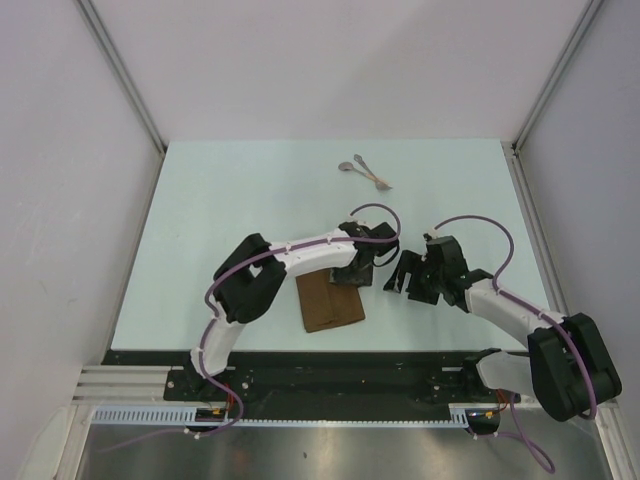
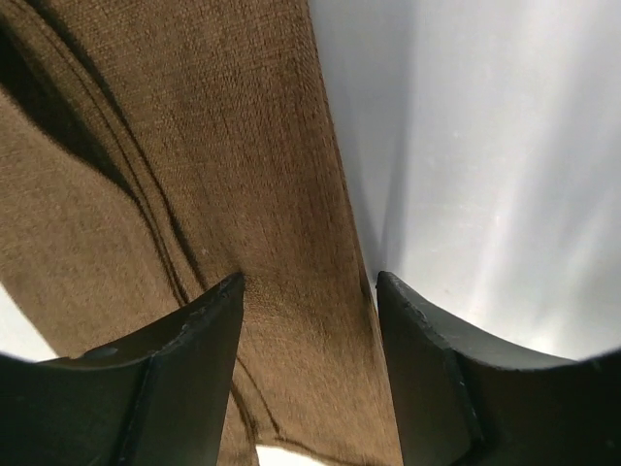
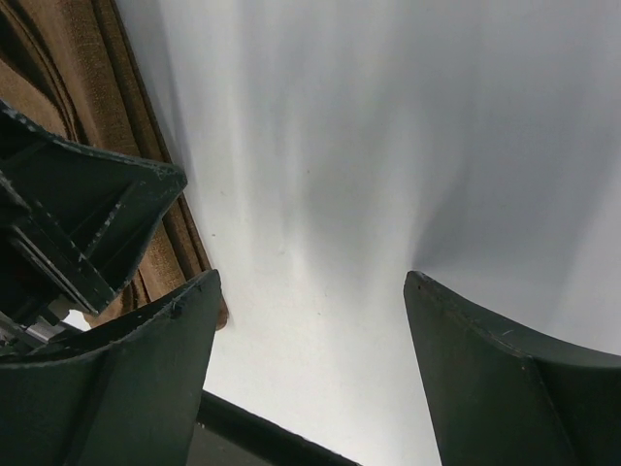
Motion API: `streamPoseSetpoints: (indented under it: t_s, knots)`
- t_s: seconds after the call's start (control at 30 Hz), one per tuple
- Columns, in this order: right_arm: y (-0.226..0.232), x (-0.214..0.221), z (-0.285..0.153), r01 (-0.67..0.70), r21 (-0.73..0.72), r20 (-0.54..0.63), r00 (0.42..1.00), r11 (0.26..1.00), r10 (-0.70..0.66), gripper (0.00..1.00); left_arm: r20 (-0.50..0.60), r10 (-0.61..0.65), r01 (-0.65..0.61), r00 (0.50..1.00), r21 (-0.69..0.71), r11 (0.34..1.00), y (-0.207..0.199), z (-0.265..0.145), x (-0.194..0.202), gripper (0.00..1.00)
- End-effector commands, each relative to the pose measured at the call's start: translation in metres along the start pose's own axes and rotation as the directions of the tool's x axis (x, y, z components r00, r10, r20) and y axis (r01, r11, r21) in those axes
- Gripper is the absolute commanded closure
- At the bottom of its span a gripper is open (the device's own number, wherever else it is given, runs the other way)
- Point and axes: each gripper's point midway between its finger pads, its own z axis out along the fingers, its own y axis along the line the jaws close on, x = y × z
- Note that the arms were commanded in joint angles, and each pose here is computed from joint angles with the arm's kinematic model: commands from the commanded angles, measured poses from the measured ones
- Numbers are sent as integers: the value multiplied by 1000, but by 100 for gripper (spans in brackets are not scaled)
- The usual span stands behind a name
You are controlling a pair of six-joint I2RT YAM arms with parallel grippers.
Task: Fold the napkin into a case and place the utensils inside
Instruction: Pick up the 2/3-rectangle-folded napkin from the center of the board.
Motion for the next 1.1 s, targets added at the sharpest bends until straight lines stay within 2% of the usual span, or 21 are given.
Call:
streamPoseSetpoints:
  t_s: [0.0,0.1,0.2,0.23,0.3,0.33,0.43,0.5,0.53,0.63,0.67,0.93,1.07]
  knots:
    - [2,-9,0,25,-7,17,1000,1000,-25,18,7,-16,16,1000,-30,999,-3,9,1,40]
    - [6,-13,2,32,-19,21,999,999,-32,18,-17,1,-1,1000,-42,999,0,19,10,49]
    - [14,-20,3,43,-45,32,999,998,-42,17,-14,21,-21,1000,-6,1000,1,22,14,65]
    - [16,-23,4,45,-51,32,999,998,-43,16,-13,24,-24,1000,12,1000,1,20,15,75]
    - [25,-25,6,63,-88,22,998,994,-61,16,12,24,-25,1000,68,997,2,14,12,83]
    - [30,-29,6,69,-105,28,997,992,-66,16,12,26,-27,1000,97,995,1,11,12,91]
    - [47,-33,11,81,-187,20,997,979,-79,15,29,14,-19,999,194,981,4,-1,9,100]
    - [53,-31,19,65,-220,-11,998,973,-70,14,63,-11,-7,998,275,961,8,-12,1,100]
    - [64,-42,21,84,-256,20,996,963,-81,14,33,5,-15,999,318,948,11,-12,14,100]
    - [79,-40,31,72,-293,2,997,953,-74,15,74,-40,5,996,431,902,8,-30,2,100]
    - [91,-48,32,87,-319,32,996,944,-81,15,57,-39,10,998,447,894,10,-30,7,100]
    - [123,-57,64,34,-378,42,999,925,-19,18,56,-65,27,996,509,860,17,-46,8,100]
    - [127,-54,76,25,-347,61,998,937,-4,20,52,-83,44,995,520,853,23,-47,8,100]
